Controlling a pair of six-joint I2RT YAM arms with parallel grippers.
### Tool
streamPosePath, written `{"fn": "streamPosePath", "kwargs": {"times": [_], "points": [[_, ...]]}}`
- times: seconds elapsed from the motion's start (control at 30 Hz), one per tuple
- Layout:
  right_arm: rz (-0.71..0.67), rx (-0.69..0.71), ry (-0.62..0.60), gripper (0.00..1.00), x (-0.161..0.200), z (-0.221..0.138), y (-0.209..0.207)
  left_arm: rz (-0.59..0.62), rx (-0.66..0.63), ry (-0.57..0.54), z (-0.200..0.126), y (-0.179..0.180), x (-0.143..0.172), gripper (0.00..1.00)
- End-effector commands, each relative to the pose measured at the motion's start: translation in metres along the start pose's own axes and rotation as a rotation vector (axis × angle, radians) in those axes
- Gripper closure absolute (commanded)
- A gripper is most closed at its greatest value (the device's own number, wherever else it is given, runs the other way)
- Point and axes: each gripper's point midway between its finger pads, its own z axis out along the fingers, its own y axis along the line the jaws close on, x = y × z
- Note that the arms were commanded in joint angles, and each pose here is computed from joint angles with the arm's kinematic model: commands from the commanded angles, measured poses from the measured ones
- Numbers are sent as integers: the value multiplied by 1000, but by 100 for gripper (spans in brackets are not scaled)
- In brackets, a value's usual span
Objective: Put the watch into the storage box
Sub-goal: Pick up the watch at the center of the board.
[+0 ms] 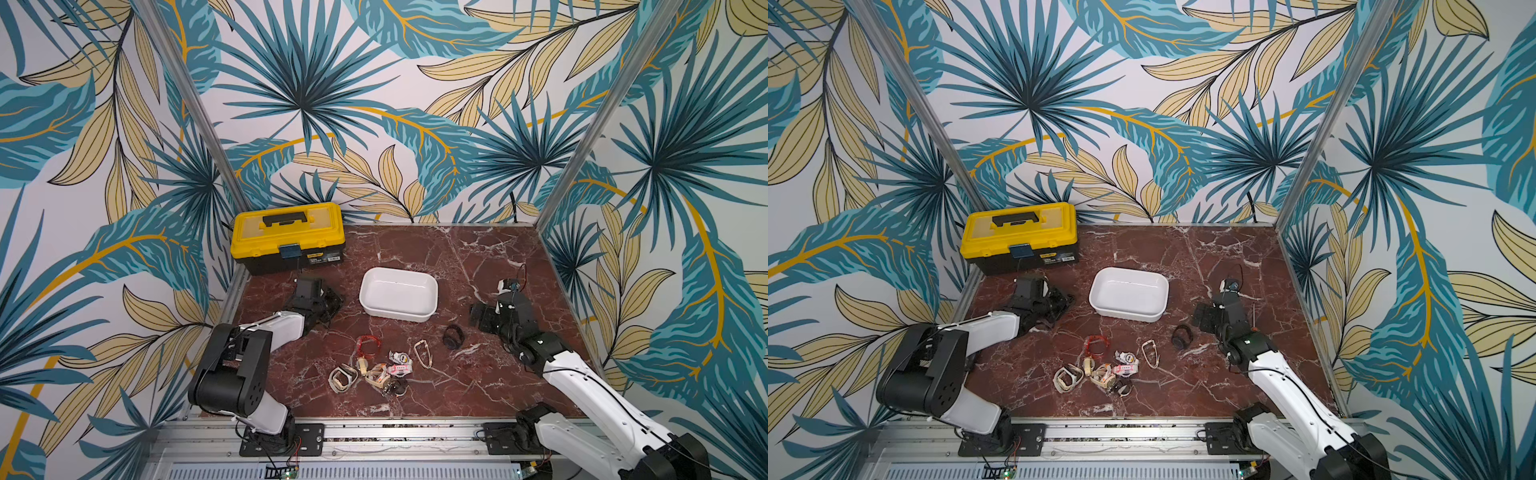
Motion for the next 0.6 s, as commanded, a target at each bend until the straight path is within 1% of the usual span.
{"fn": "streamPosePath", "kwargs": {"times": [0.0,0.07,0.17,0.27,0.33,0.4,0.47,0.57], "points": [[-20,15,14,1,8,-2,-5,204,-99,133,-18,-5,13,100],[-21,18,12,1,8,-3,-6,329,-157,176,-34,-19,17,100],[-21,28,12,1,9,-3,-8,510,-208,233,-55,-53,24,100],[-15,33,16,1,10,-3,-9,673,-266,287,-60,-82,41,100],[-10,31,22,1,10,-2,-8,776,-291,335,-52,-100,59,100],[-4,25,30,2,10,-2,-6,847,-313,399,-33,-112,78,100],[-4,15,43,2,11,-3,-4,909,-343,429,-15,-120,90,100],[-9,-34,66,2,14,-4,5,965,-392,474,13,-122,103,100]]}}
